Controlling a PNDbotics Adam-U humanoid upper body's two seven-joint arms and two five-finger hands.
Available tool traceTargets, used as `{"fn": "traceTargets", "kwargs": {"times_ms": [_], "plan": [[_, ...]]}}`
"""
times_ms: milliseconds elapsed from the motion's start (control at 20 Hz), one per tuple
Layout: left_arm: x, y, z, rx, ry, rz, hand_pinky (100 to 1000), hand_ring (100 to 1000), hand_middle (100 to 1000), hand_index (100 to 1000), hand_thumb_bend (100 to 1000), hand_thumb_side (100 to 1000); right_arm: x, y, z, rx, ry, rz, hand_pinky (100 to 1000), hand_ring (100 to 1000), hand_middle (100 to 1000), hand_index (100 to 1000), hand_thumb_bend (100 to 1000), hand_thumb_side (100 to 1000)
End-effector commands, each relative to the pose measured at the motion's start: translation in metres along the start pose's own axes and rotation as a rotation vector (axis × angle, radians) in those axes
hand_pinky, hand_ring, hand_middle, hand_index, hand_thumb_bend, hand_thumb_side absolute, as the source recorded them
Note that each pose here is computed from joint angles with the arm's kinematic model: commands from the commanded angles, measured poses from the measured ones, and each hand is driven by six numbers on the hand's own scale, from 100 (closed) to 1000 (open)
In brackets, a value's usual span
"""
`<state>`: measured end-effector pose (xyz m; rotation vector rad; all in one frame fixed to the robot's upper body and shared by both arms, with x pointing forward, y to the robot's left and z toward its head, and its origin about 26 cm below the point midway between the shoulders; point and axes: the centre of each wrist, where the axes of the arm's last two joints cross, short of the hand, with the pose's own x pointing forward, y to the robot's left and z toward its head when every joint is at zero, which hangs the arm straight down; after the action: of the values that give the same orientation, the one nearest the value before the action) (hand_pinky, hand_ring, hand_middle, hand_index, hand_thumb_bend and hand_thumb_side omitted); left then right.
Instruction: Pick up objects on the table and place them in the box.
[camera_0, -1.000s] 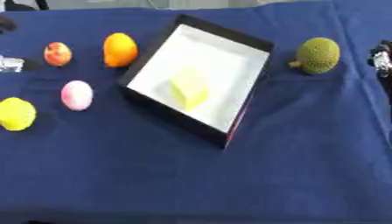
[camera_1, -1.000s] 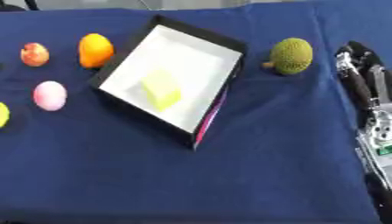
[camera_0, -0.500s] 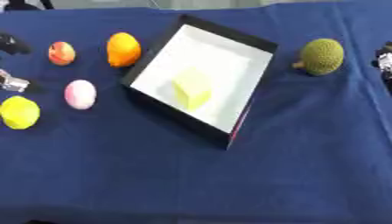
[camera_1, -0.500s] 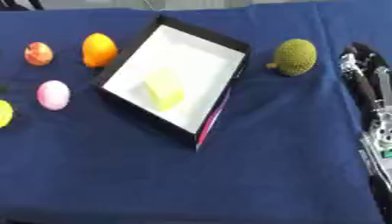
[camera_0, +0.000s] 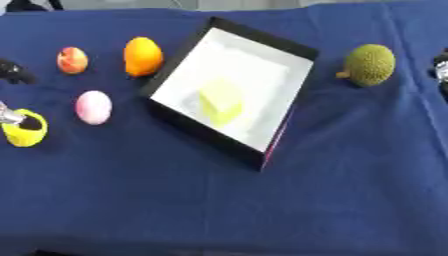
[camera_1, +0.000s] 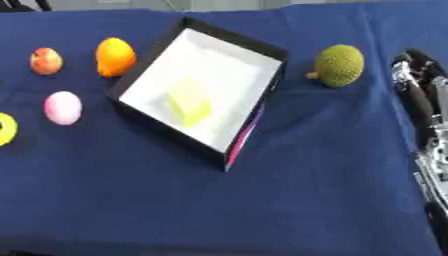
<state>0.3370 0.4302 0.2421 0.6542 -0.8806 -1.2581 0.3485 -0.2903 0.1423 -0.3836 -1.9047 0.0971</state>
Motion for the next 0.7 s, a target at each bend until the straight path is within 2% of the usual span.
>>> {"fn": "traceTargets", "kwargs": {"times_ms": [50,700], "plan": [[-0.008,0.010,0.008,0.011,0.053,-0.028,909,958,880,908,724,396,0.006,-0.008,-0.004,-0.005,-0.025,0.027,979,841,813,902,100,697],[-0.023,0.003,-0.008,0.023,0.146,-0.005,906,954,884,916,727,354,0.007,-0.007,-0.004,-0.002,-0.026,0.023,979,841,813,903,100,700]]}}
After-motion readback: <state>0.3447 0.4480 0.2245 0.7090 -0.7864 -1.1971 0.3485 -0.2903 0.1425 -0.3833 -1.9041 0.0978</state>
